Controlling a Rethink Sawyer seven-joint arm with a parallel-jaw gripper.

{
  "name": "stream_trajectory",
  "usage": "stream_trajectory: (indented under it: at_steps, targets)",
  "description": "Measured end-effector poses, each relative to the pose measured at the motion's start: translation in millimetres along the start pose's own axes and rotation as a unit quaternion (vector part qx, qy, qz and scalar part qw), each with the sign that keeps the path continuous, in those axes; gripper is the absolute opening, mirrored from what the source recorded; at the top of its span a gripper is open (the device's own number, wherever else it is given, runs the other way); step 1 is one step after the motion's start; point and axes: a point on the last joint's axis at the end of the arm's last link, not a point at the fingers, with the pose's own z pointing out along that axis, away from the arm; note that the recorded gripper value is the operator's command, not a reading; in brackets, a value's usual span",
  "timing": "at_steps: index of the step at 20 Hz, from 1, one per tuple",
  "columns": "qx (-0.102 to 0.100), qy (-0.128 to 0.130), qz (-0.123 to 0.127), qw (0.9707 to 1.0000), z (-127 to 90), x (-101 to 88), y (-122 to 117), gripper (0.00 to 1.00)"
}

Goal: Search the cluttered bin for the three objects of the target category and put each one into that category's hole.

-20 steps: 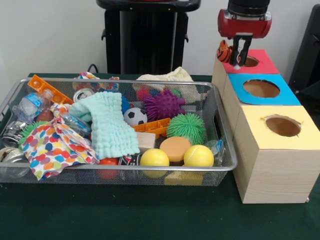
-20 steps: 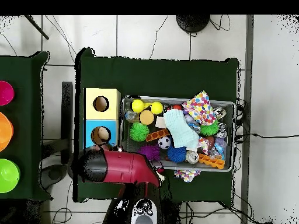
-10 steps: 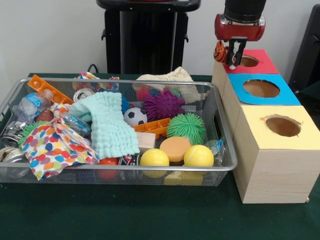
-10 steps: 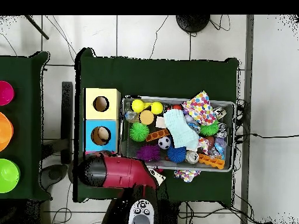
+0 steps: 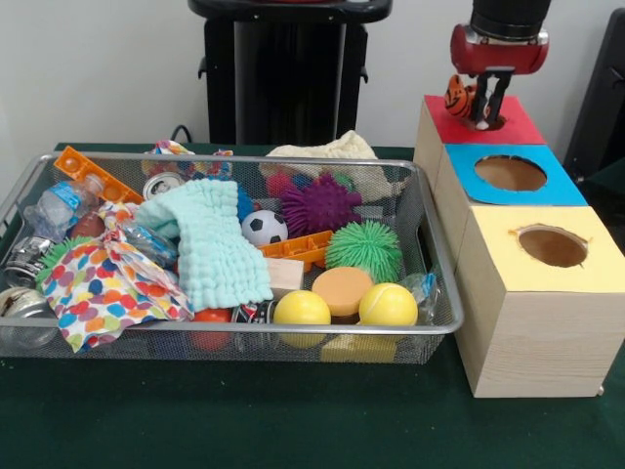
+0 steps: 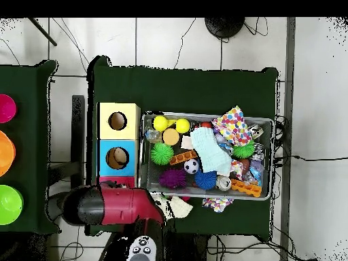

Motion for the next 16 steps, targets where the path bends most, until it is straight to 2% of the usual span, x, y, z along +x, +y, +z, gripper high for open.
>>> stream_trajectory:
  at_steps: [7, 16]
  targets:
    - [0.001, 0.0, -0.02, 0.9998, 1, 7.3, 20, 0.0]
    - [0.001, 0.0, -0.014, 0.9999, 1, 5.5, 14, 0.0]
